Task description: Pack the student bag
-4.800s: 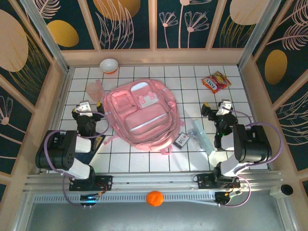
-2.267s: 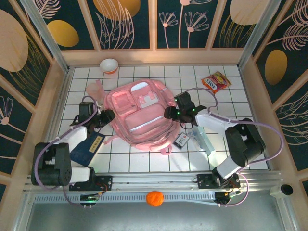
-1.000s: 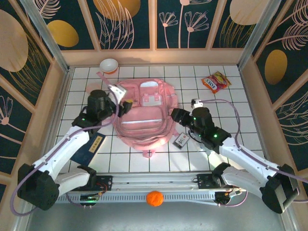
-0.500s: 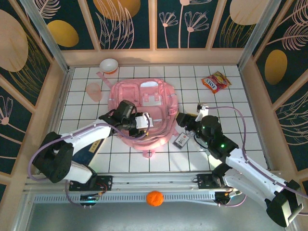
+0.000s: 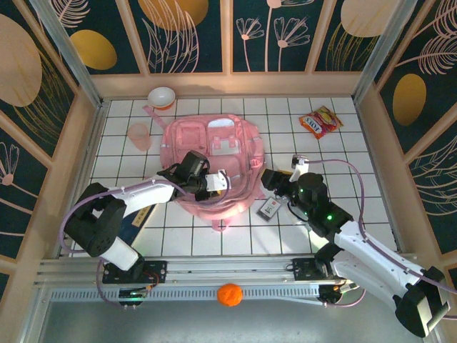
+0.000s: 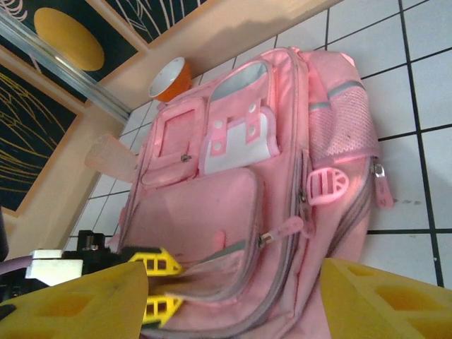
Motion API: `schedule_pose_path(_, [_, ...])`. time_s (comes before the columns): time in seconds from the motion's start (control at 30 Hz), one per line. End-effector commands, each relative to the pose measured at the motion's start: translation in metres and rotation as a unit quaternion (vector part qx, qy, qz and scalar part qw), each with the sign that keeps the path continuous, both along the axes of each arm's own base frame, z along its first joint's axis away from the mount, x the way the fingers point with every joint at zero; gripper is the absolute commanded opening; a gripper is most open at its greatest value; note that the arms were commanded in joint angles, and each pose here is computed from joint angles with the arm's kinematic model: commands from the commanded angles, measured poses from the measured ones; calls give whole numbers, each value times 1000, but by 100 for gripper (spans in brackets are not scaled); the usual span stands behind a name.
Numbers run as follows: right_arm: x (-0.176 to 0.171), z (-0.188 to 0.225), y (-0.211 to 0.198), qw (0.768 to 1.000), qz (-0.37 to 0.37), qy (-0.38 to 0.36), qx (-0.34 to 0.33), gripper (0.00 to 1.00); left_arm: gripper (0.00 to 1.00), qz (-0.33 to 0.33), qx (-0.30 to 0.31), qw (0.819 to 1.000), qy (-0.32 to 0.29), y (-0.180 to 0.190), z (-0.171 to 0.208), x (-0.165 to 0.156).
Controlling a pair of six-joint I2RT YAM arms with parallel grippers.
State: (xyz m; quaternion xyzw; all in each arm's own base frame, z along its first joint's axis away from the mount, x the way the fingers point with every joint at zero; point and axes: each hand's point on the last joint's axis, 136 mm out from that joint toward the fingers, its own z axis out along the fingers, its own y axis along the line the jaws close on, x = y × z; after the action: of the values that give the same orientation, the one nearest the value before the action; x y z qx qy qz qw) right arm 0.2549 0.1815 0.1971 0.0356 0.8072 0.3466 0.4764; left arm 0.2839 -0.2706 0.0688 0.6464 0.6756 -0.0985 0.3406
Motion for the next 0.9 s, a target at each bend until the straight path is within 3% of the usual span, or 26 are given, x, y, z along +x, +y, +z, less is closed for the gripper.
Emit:
schedule_pose_path(0.0, [3, -3, -13, 999, -21, -5, -42, 66, 0, 0, -56, 997, -60, -7, 52, 11])
schedule_pose_path(0.2, [12, -16, -29, 987, 2, -24, -158, 66, 0, -15, -173, 983, -63, 6, 129, 7])
schedule_pose_path(0.47, [37, -17, -22, 953, 186, -126, -202, 67, 0, -23, -248, 963, -103, 36, 206, 19])
schedule_pose_path(0.67, [61, -49, -19, 894, 297, -138, -306, 66, 0, -37, -278, 952, -122, 43, 237, 28])
schedule_pose_path(0.87, [89, -68, 1, 873, 367, -139, -290, 65, 0, -52, -294, 947, -122, 40, 249, 29])
